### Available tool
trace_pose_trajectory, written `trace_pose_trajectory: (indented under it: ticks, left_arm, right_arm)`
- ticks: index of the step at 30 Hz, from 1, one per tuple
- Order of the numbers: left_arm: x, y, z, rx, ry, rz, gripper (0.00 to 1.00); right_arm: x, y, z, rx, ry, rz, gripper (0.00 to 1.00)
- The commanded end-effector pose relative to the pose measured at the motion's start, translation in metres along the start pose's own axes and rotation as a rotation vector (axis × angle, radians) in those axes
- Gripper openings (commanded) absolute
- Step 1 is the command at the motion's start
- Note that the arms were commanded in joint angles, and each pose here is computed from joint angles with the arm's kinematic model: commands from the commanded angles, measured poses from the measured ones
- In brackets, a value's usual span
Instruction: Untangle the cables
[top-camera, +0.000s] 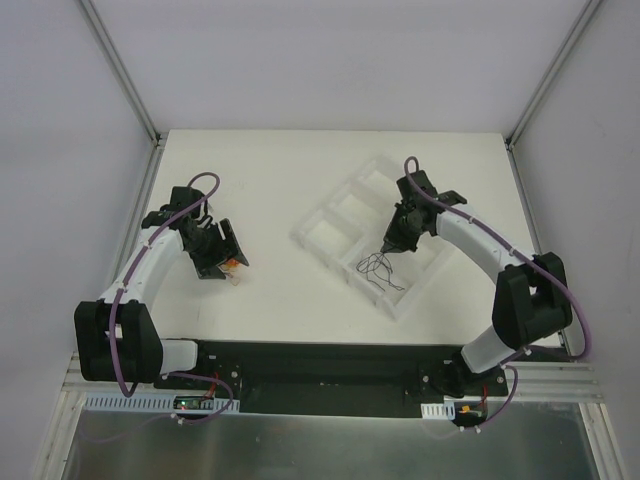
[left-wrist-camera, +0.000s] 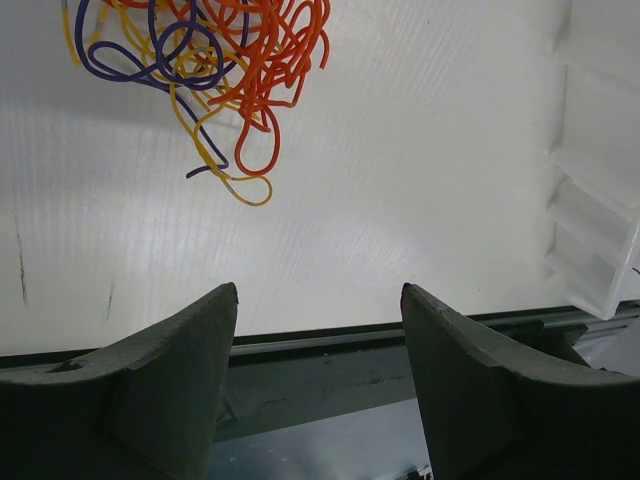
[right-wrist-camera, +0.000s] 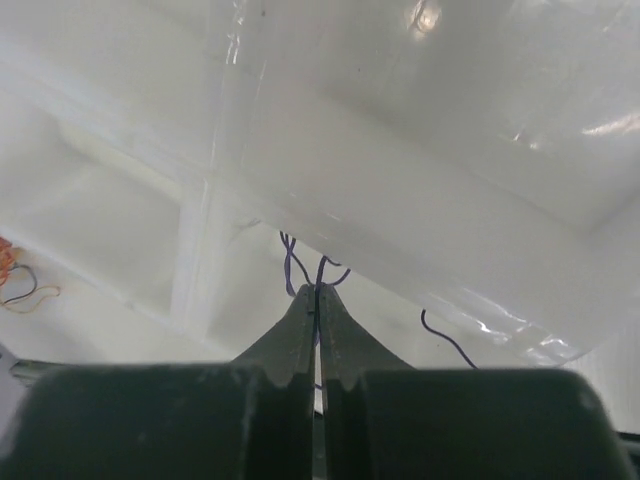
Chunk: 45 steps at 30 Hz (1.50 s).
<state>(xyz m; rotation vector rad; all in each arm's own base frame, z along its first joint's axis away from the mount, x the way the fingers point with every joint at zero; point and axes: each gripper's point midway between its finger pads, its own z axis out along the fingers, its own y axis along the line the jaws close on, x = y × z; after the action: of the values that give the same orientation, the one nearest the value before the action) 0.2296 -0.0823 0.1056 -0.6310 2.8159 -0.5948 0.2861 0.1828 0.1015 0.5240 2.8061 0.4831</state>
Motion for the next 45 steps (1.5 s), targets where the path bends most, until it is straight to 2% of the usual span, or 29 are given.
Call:
trace_pose_trajectory:
  ticks: [1,7,12,19,23,30,35,38,41,45]
  left_arm:
    - [0.005,-0.002,-0.005,0.017,0.011,0.018,0.66]
    - [0.008,0.001,-0.004,0.014,0.014,0.016,0.66]
    - [0.010,0.002,-0.004,0.015,0.012,0.022,0.66]
    - [0.011,0.001,-0.006,0.025,0.010,0.028,0.68]
    - [0.010,0.000,-0.011,0.027,-0.013,0.042,0.73]
    - [0.005,0.004,-0.014,0.003,-0.047,0.073,0.75]
    - [0.002,0.007,-0.013,-0.019,-0.050,0.087,0.78]
    - [-0.004,0.010,-0.013,-0.046,-0.064,0.088,0.79]
    - [-0.009,0.014,-0.010,-0.071,-0.066,0.083,0.79]
    - [-0.017,0.018,0.004,-0.087,-0.063,0.075,0.75]
  right_arm:
    - [-0.018,0.006,0.005,0.056,-0.152,-0.140,0.00]
    - [-0.002,0.014,0.011,0.108,-0.309,-0.316,0.00]
    - [0.005,0.011,0.024,0.183,-0.390,-0.468,0.00]
    - [0.021,0.022,0.044,0.132,-0.302,-0.562,0.01]
    - [0.024,0.026,0.025,0.132,-0.247,-0.566,0.22]
    - [0.035,0.027,-0.018,0.081,-0.190,-0.548,0.49]
    - [0.041,0.007,-0.044,0.101,-0.138,-0.521,0.62]
    - [0.044,0.007,-0.061,0.053,-0.145,-0.547,0.71]
    - [0.041,0.023,-0.078,-0.028,-0.186,-0.588,0.77]
    - [0.046,0.077,-0.093,-0.215,-0.175,-0.685,0.78]
